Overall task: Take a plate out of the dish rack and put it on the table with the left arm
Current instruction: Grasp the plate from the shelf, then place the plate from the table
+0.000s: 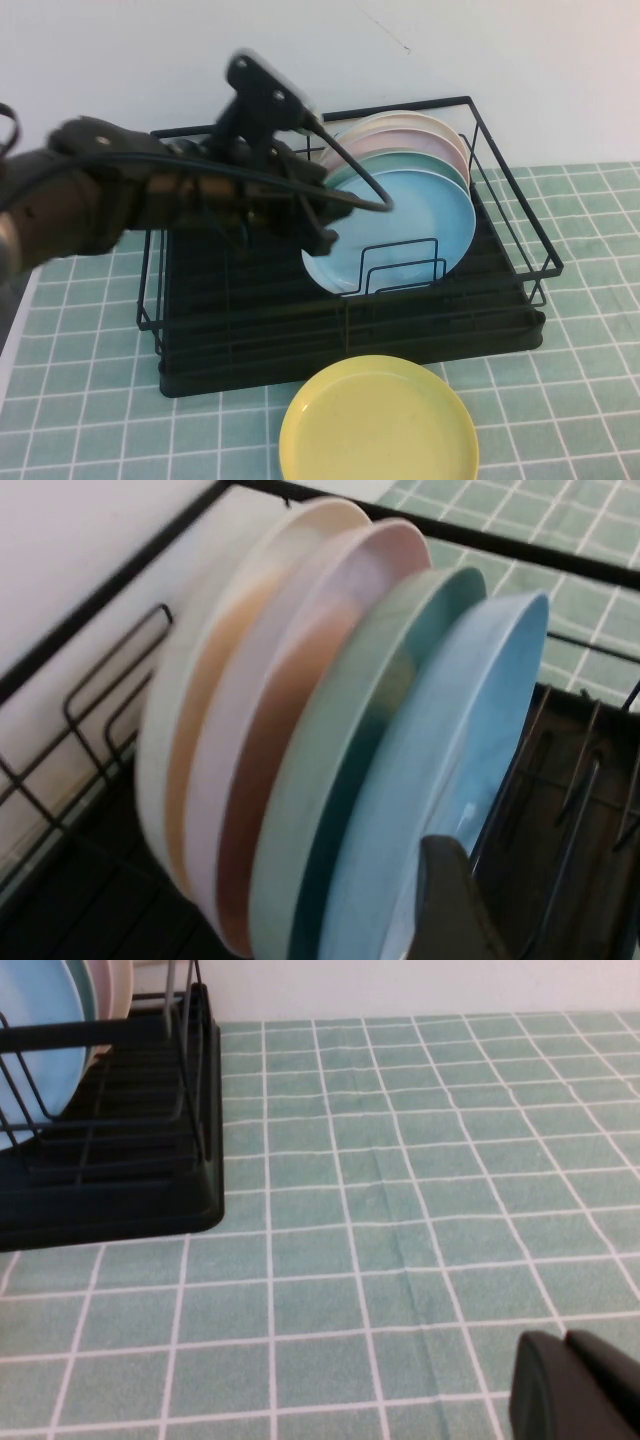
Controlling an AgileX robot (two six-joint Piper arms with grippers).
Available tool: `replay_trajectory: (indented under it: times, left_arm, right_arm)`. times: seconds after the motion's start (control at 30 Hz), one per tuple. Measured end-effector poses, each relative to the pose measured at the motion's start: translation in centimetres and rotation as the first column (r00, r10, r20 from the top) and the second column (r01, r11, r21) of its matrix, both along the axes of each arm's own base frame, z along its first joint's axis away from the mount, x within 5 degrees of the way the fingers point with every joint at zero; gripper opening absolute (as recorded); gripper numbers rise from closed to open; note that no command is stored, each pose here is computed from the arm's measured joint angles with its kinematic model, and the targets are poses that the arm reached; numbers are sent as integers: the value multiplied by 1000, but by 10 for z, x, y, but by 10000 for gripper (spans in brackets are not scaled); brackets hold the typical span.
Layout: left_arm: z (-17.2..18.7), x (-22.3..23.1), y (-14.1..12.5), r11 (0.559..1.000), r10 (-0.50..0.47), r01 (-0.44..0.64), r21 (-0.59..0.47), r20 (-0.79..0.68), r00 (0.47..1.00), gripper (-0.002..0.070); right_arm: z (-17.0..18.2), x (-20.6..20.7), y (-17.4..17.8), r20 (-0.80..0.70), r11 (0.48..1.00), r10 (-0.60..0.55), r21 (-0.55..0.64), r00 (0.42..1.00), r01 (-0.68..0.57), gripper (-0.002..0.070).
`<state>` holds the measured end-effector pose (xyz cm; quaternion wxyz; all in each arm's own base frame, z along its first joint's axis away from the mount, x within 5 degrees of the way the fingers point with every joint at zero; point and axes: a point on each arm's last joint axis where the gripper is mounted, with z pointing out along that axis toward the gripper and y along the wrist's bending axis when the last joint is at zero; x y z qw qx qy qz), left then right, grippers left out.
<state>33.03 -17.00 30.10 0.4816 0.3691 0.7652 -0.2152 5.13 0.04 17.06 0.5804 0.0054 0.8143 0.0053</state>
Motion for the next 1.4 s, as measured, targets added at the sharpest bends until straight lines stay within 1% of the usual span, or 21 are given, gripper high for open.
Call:
replay_trajectory:
  times: [0.13, 0.4, 0.53, 0.7, 0.73, 0.8, 0.9, 0.93, 0.97, 1.0, 1.13, 1.23, 1.4]
  left_arm:
    - [-17, 7, -12, 999, 22, -22, 34, -9, 1000, 360]
    - [-54, 25, -14, 991, 106, -101, 85, -57, 993, 360]
    - [-63, 33, -15, 989, 137, -132, 71, -84, 987, 360]
    - [-66, 40, -20, 987, 158, -156, 23, -117, 981, 353]
    - [-66, 41, -21, 987, 161, -161, 14, -123, 979, 339]
    - [-66, 41, -23, 986, 166, -168, -1, -133, 977, 284]
    - [-66, 42, -23, 984, 177, -180, -8, -136, 975, 138]
    - [-65, 43, -22, 983, 182, -184, -4, -128, 975, 99]
    - [-66, 43, -22, 983, 183, -184, -1, -124, 975, 76]
    - [-66, 43, -22, 983, 183, -184, 0, -124, 975, 67]
    - [-54, 39, -21, 986, 163, -166, -20, -107, 981, 67]
    - [-33, 31, -19, 987, 148, -152, -50, -82, 986, 67]
    - [7, 10, -11, 991, 117, -119, -67, -33, 993, 60]
  right_arm:
    - [0, 0, 0, 0, 1000, 0, 0, 1000, 0, -3]
    - [0, 0, 0, 0, 1000, 0, 0, 1000, 0, -3]
    - [0, 0, 0, 0, 1000, 0, 0, 1000, 0, -3]
    - [0, 0, 0, 0, 1000, 0, 0, 1000, 0, -3]
    - [0, 0, 0, 0, 1000, 0, 0, 1000, 0, -3]
    - [0, 0, 0, 0, 1000, 0, 0, 1000, 0, -3]
    - [0, 0, 0, 0, 1000, 0, 0, 1000, 0, -3]
    - [0, 0, 0, 0, 1000, 0, 0, 1000, 0, -3]
    - [0, 0, 0, 0, 1000, 0, 0, 1000, 0, -3]
    - [0, 0, 0, 0, 1000, 0, 0, 1000, 0, -3]
    - [0, 0, 0, 0, 1000, 0, 0, 1000, 0, -3]
    - [0, 0, 0, 0, 1000, 0, 0, 1000, 0, -3]
    - [0, 0, 0, 0, 1000, 0, 0, 1000, 0, -3]
